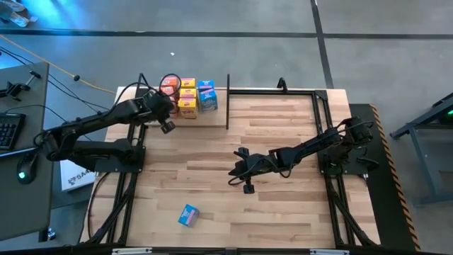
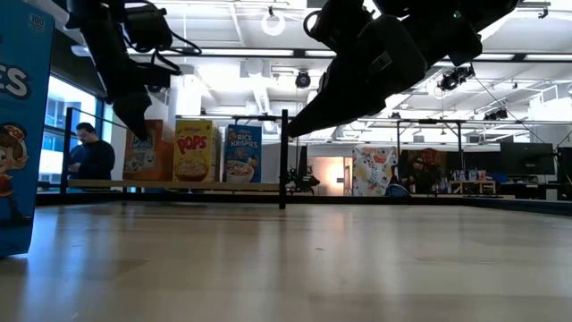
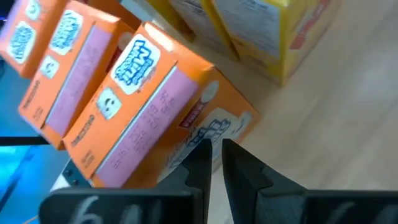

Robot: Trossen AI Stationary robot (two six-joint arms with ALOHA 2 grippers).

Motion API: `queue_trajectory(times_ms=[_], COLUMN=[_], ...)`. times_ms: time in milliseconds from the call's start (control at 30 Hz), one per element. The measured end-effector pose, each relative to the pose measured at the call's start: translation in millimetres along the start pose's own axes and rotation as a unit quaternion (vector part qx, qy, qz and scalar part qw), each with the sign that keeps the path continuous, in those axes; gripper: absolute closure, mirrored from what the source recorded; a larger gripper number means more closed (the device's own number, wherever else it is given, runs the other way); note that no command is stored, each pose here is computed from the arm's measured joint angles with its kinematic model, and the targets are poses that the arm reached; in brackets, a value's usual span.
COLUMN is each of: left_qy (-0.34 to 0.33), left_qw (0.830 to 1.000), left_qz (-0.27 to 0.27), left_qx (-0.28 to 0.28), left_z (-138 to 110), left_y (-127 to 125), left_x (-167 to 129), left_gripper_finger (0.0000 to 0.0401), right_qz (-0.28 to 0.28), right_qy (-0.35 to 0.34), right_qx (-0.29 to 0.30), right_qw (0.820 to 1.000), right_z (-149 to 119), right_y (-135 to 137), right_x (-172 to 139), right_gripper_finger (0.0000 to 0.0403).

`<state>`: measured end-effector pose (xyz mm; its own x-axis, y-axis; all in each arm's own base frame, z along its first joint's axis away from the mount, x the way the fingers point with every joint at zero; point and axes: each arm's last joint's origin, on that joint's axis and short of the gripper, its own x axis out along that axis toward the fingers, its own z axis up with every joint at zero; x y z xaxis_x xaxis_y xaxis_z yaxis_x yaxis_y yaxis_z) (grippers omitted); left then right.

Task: Stack cereal on shelf
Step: Put the orange cereal box on the shelf aligned with the other orange cereal box, then put the blue cereal box on the shelf aligned with the other blue cereal box

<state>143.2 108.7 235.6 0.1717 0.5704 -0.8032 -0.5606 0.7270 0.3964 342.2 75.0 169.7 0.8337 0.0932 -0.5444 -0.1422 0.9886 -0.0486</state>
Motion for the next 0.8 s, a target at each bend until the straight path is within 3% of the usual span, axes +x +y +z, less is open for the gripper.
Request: queue_trajectory(times_ms=[367,667,800], left_qy=[-0.025,-0.126,-0.138], left_qw=[1.0,0.985,0.975], left_qz=[0.008,-0.111,-0.177], left_qx=[-0.004,-0.029,-0.012], left_z=[-10,-21,-22], left_y=[4,-20,-41], left_x=[-19,-59,-69], left_gripper_finger=[0.0371,0.0371,0.0371], right_qz=[0.0,0.0,0.004], right_qy=[0.0,-0.007,-0.015], right_qx=[0.0,0.044,0.056], right_qw=[1.0,0.999,0.998], right_z=[0,1,3], right_y=[0,0,2], right_x=[0,0,0], right_gripper_finger=[0.0402,0.0401,0.0373])
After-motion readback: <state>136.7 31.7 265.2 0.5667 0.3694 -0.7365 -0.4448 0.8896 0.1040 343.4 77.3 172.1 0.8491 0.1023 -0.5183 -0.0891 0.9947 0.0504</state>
